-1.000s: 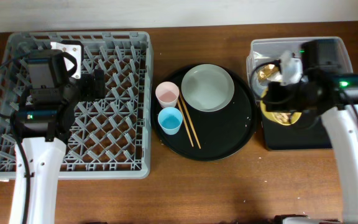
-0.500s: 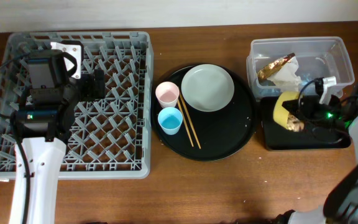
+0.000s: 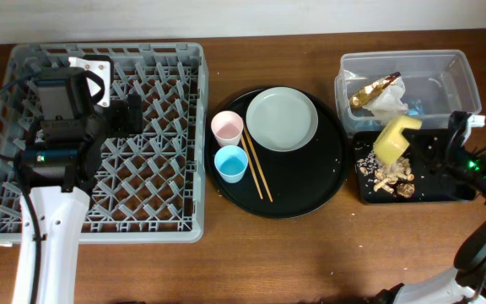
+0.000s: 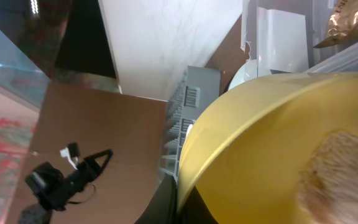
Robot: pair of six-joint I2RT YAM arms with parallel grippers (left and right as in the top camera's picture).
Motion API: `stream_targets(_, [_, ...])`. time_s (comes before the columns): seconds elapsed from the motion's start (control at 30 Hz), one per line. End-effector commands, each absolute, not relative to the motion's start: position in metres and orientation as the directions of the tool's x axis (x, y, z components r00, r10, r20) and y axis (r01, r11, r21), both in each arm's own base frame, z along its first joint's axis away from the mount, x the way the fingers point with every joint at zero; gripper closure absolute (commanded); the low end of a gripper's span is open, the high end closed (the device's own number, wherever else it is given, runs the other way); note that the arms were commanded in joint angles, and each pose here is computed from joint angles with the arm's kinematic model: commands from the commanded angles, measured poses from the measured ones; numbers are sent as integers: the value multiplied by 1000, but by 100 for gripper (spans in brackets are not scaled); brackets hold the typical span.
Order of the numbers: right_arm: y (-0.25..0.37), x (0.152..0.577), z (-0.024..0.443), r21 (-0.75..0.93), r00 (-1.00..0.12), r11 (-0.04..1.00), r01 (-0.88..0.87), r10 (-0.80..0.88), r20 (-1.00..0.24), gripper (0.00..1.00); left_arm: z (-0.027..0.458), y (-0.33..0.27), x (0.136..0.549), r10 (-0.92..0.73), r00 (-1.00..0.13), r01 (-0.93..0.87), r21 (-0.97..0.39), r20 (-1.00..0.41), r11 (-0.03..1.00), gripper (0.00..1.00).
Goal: Sort waste into correct bins and load items into the dishwasher rack
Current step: 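Tip the yellow bowl over the black tray to dump scraps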
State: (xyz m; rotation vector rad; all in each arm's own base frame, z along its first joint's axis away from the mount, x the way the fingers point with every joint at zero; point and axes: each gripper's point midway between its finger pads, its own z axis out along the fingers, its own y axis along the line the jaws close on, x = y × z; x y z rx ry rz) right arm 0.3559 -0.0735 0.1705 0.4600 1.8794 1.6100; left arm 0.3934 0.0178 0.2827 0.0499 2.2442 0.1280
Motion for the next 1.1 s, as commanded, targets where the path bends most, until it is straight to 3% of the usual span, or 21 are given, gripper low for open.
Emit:
stream_targets(0.0, [-76,353,178,991,-753,100,-89,645,-132,96,291,18,394,73,-611,-19,107,-789,994,1])
stream_targets(0.4, [-55,352,190,991,-784,96,-94,607,-133,96,291,18,394,73,-611,-20,107,-789,994,1])
stream_targets(0.5, [-36,355,197,972,-802,183,-144,554,-223,96,291,18,394,73,-611,-19,107,-789,994,1])
stream_targets(0.87, [-23,354,198,980,-825,169,-102,537,-179,96,291,18,394,73,-611,-20,107,-789,994,1])
stream_targets(1.0, [8,353,200,955,-856,272,-121,458,-239,96,291,18,394,73,-611,-19,107,-789,994,1])
stream_targets(1.07, [42,351,207,914,-881,377,-152,368,-298,96,291,18,394,73,-611,-19,107,-789,994,1])
